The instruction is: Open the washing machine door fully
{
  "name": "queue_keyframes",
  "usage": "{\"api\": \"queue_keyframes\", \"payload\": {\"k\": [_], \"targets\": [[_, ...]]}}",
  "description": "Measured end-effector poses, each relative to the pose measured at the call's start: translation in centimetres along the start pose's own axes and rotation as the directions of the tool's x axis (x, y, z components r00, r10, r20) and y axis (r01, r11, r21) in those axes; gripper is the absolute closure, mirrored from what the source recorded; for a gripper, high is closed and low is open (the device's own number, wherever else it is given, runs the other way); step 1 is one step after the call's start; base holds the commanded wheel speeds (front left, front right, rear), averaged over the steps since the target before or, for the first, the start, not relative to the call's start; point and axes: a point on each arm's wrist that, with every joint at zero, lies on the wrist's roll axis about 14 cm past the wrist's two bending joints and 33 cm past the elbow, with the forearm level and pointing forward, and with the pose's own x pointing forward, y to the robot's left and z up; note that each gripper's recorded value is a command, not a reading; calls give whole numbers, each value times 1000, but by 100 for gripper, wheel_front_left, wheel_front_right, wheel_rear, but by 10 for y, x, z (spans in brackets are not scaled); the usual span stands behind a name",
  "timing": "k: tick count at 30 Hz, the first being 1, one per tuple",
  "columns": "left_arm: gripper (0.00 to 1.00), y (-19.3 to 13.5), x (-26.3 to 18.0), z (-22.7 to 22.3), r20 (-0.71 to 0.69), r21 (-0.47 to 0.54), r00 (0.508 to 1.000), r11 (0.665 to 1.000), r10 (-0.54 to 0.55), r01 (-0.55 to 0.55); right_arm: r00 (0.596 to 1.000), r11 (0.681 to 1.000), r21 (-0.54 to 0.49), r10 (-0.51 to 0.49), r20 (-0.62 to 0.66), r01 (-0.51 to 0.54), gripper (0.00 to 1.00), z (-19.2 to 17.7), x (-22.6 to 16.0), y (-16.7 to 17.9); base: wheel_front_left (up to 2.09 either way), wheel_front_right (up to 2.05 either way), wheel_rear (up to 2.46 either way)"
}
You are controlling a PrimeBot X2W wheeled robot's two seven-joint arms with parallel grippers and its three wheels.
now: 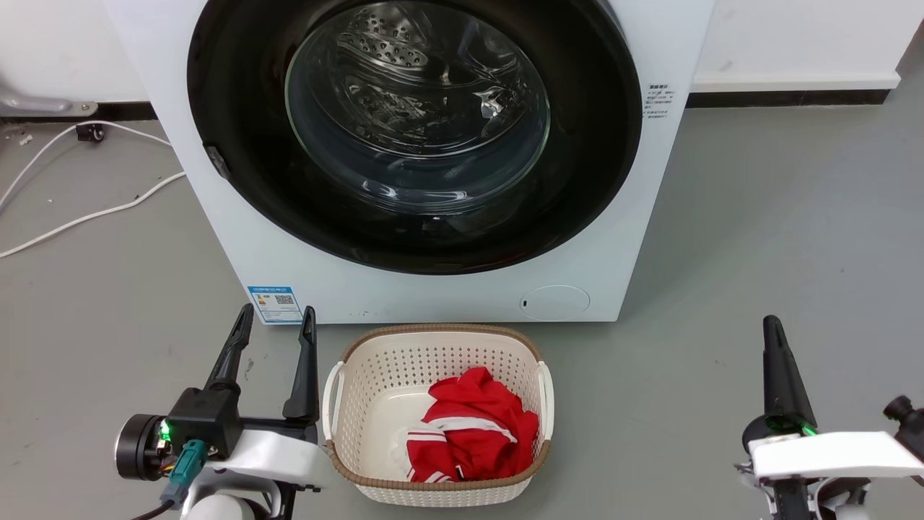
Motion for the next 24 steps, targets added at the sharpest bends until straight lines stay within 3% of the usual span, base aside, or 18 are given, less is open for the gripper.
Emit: {"api": "queue_keyframes", "payload": {"k": [1,2,3,4,5,8,10,17,24], "targets": [[0,0,0,0,0,0,1000,1000,0,0,1000,1000,0,0,0,0,100,0,0,0,0,0,0],[0,0,0,0,0,-1,1000,1000,0,0,999,987,159,-40,19,36,100,1,1,-6,0,0,0],[0,0,0,0,0,-1,1000,1000,-1,1,998,974,222,-62,28,54,100,2,2,-9,0,0,0],[0,0,0,0,0,-1,1000,1000,-1,1,998,974,222,-62,28,54,100,2,2,-9,0,0,0],[0,0,0,-1,-1,-3,1000,1000,-1,1,994,936,343,-100,51,77,100,7,5,-15,0,0,0],[0,-1,1,-1,-3,-3,1000,1000,-2,2,989,908,409,-130,76,88,100,14,10,-21,0,0,0],[0,0,4,-3,-6,-4,1000,1000,-1,1,979,866,493,-166,121,86,100,28,22,-28,0,0,0],[0,3,18,-9,-10,-4,1000,1000,6,-6,975,821,571,-134,180,7,100,55,67,-21,0,0,0],[0,6,39,-19,-16,-9,1000,1000,5,-5,987,855,515,-27,158,-59,100,78,138,-5,0,0,0]]}}
